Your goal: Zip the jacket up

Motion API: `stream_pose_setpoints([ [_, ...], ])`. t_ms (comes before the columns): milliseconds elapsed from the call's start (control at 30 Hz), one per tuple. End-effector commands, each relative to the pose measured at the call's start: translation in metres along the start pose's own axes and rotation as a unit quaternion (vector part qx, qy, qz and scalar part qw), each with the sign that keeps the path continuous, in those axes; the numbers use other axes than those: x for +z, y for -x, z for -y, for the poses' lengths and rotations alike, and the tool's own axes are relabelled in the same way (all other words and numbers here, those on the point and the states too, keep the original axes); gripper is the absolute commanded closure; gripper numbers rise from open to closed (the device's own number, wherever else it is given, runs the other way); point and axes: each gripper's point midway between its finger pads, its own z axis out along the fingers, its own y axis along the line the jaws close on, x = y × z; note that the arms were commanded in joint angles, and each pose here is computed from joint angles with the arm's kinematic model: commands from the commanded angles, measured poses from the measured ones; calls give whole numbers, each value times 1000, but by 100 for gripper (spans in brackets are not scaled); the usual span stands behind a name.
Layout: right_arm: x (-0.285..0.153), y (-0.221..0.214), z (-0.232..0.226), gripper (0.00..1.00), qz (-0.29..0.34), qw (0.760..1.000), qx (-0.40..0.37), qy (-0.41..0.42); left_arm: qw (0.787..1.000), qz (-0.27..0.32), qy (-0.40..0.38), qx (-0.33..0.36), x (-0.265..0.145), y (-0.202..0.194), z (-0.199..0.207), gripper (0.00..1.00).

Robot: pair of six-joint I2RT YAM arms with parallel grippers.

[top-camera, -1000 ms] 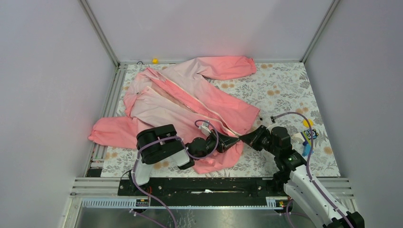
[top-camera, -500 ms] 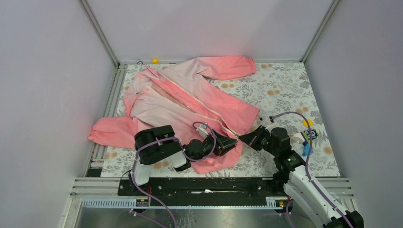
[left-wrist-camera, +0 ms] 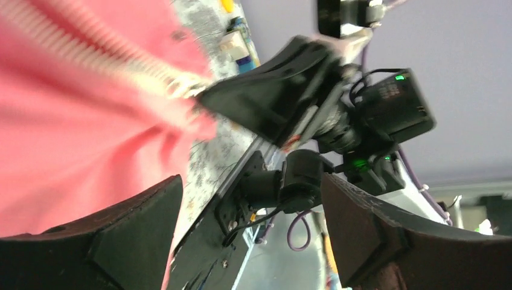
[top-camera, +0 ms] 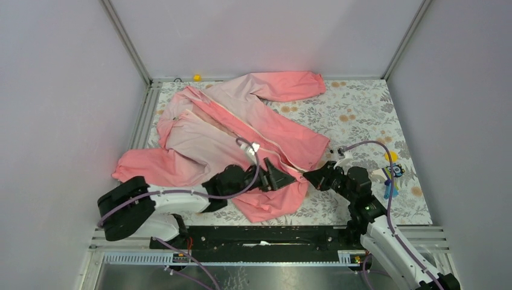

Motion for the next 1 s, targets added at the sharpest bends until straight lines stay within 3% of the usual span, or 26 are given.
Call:
stream_pose_setpoints([
  [0, -4, 17, -19, 100, 35, 996, -72, 49, 975, -73, 29, 206, 19, 22, 35, 14],
  [267, -4, 19, -18, 100, 36, 997, -64, 40, 963, -185, 13, 193, 65, 37, 43, 47],
  [333, -3, 20, -17, 100, 36, 997, -60, 34, 962, -200, 18, 185, 72, 34, 39, 51],
  [767, -4, 18, -15, 100, 31, 997, -60, 29, 959, -206, 70, 182, 86, 25, 10, 52],
  [967, -4, 19, -16, 100, 33, 997, -61, 32, 959, -213, 79, 172, 94, 23, 2, 49],
])
